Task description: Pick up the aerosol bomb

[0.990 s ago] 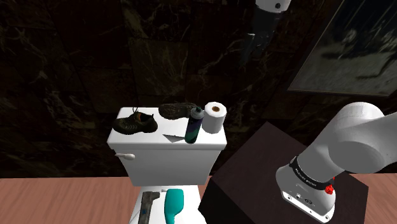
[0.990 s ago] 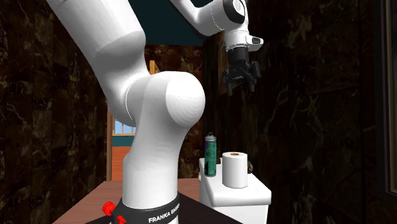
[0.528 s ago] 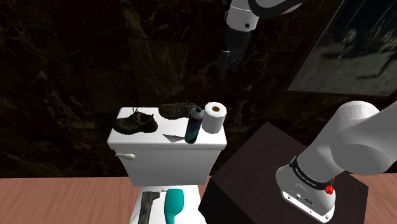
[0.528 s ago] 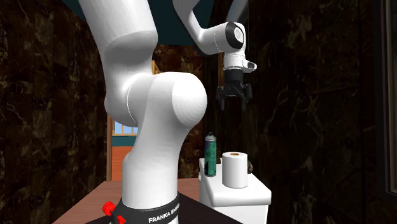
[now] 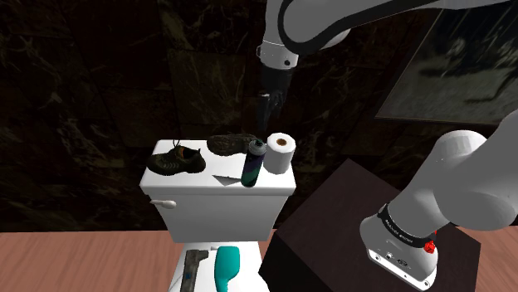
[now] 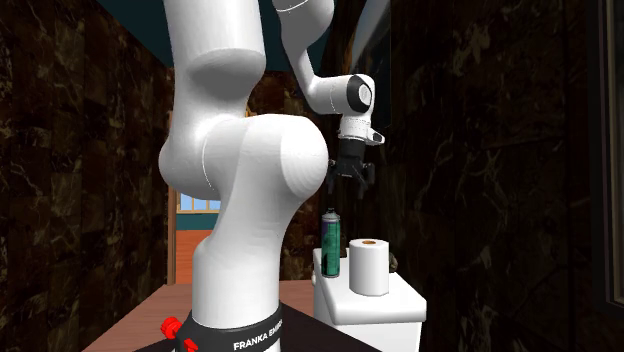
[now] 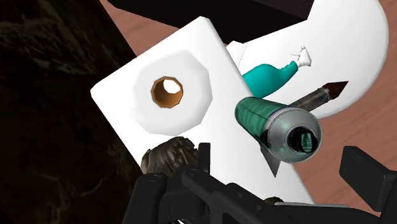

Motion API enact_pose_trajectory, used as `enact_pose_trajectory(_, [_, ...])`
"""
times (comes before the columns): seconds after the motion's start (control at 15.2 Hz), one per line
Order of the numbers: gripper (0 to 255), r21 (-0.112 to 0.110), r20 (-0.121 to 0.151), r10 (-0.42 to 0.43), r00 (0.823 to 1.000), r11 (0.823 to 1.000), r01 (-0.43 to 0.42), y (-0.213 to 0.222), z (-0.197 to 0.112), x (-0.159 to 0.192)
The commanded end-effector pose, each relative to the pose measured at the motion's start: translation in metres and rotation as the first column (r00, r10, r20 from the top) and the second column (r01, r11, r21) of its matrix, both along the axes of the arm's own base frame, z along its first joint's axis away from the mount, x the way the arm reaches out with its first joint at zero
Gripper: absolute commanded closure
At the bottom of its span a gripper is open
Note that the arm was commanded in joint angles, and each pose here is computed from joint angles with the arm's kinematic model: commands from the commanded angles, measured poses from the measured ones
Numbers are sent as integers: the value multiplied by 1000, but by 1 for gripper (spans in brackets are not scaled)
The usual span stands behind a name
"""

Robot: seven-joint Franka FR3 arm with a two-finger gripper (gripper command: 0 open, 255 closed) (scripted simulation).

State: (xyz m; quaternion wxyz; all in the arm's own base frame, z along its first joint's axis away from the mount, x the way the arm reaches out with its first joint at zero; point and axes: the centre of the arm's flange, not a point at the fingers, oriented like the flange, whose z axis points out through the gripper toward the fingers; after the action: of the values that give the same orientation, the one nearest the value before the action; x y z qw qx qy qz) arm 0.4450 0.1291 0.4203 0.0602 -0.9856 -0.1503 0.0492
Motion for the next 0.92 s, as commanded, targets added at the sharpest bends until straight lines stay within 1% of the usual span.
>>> enact_pose_trajectory(0.0, [0,22,-19,45,999,999,-45,19,-17,8])
enact_pose_trajectory(0.13, [0,44,-37,90,995,995,-88,39,-32,13])
enact_pose_trajectory(0.2, [0,51,-42,103,994,994,-101,44,-37,15])
enact_pose_trajectory(0.66, [0,51,-42,103,994,994,-101,44,-74,15])
enact_pose_trajectory(0.79, [0,50,-42,103,994,994,-101,44,-77,15])
enact_pose_trajectory(0.86, [255,51,-42,103,994,994,-101,44,-76,14])
